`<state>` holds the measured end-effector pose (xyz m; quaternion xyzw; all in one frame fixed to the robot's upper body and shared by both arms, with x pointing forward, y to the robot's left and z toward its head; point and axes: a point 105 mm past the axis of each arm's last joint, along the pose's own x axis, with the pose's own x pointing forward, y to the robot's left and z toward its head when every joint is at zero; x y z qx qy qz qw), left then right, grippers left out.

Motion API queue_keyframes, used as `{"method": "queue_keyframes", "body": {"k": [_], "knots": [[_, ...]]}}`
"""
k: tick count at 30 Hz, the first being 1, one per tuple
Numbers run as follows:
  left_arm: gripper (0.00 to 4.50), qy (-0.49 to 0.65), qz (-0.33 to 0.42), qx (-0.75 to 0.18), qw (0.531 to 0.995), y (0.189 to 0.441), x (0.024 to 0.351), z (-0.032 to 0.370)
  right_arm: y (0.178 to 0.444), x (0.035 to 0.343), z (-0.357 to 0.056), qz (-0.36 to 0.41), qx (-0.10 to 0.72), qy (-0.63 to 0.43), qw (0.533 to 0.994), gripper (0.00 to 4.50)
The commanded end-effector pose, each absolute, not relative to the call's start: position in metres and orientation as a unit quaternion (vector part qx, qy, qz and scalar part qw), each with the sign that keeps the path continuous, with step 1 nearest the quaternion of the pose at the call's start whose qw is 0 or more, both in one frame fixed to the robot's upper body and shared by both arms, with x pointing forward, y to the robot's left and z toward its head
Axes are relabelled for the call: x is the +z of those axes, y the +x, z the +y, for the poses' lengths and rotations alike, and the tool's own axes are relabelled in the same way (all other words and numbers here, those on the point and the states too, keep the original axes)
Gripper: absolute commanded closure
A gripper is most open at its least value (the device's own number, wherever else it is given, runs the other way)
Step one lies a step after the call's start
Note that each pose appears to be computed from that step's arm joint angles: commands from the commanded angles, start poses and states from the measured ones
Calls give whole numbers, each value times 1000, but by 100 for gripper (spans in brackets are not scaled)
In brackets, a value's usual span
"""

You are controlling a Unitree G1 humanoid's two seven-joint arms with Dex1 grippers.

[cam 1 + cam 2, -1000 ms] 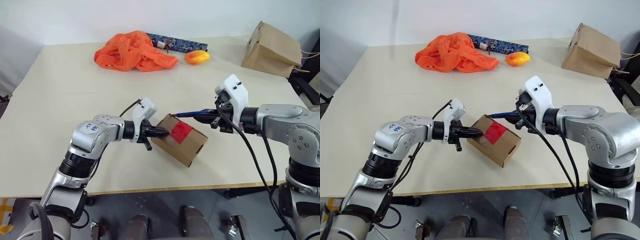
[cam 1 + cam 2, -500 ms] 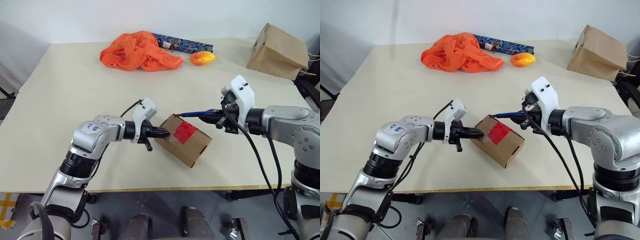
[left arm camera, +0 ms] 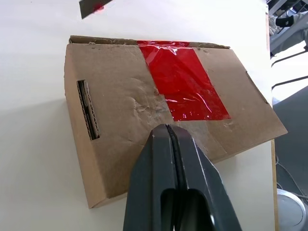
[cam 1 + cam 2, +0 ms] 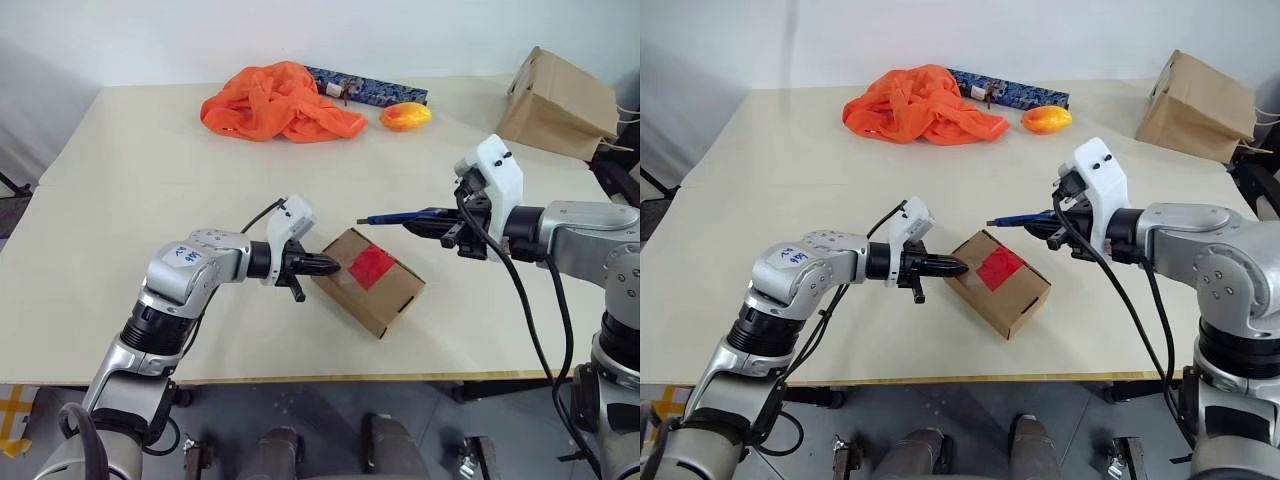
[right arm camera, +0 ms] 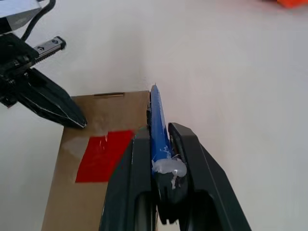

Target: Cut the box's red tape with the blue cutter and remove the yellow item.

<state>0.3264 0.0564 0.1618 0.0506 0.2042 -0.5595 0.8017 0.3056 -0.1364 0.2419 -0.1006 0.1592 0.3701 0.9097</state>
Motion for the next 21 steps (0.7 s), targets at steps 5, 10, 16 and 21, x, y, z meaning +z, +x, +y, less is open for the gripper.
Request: {"method": "queue_keyframes", "body": {"k": [5, 10, 16, 21], "knots": [[450, 62, 223, -552, 801, 327, 152, 58, 301, 240, -137, 148, 369, -120, 910, 435], [450, 63, 223, -551, 802, 328, 152, 58, 299, 224, -143, 177, 357, -138, 907, 435], [450, 66, 224, -549, 803, 328, 151, 58, 295, 223, -144, 180, 360, -147, 903, 435], [450, 72, 232, -542, 804, 331, 147, 57, 297, 246, -139, 150, 366, -145, 907, 435]]}}
